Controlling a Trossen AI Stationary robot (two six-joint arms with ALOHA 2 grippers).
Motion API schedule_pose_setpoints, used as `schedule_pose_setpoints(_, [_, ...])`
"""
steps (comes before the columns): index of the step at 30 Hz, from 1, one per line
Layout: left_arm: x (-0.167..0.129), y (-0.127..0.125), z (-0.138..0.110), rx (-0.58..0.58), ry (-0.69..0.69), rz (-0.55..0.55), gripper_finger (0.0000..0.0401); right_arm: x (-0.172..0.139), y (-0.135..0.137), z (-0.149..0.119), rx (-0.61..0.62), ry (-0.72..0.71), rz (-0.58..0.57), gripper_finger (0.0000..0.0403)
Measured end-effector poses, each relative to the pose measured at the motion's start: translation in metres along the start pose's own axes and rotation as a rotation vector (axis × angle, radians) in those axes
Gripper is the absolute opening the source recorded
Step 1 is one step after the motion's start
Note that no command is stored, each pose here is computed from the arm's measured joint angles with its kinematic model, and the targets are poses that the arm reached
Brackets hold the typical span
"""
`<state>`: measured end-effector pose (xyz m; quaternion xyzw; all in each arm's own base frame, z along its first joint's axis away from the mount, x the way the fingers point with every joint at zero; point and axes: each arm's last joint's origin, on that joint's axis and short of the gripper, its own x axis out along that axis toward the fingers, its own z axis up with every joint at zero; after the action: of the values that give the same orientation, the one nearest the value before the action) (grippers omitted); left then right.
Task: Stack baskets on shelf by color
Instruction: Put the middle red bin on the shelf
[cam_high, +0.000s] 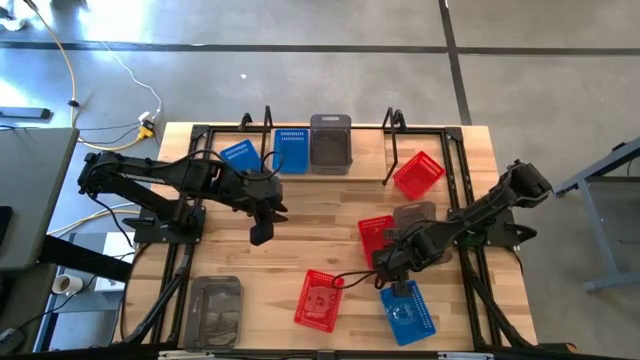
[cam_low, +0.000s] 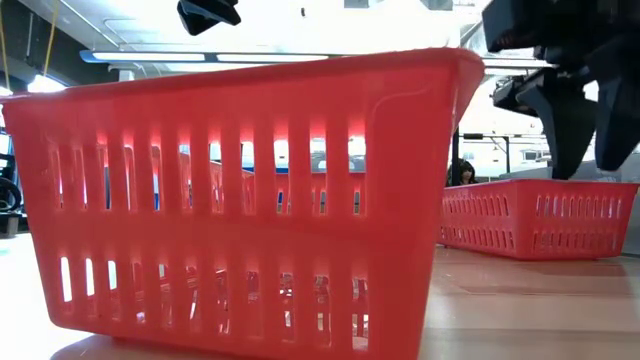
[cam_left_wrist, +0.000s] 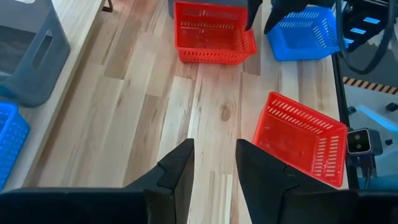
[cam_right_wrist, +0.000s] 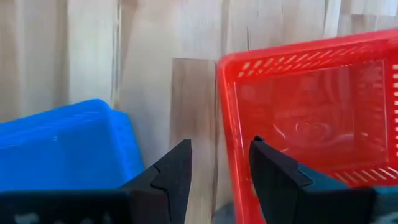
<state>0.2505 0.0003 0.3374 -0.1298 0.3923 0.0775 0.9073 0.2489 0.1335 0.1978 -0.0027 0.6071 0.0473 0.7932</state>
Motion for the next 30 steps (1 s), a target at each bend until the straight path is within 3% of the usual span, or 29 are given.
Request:
schedule_pose_setpoints(11, [0.000,0.001,0.000,0.000,-0.009,0.028,0.0108,0.018,-0.005,-0.013,0.018,0.011,-0.013,0.0135])
schedule_pose_setpoints(23, [0.000,0.003,0.001,0.050,-0.016,0.058,0.0108,0.023,-0.012,-0.010,0.061,-0.006,0.039,0.0011])
schedule_pose_setpoints(30, [0.000,0.004,0.001,0.045,-0.017,0.062,0.0108,0.023,-0.016,-0.008,0.102,-0.006,0.061,0.0003])
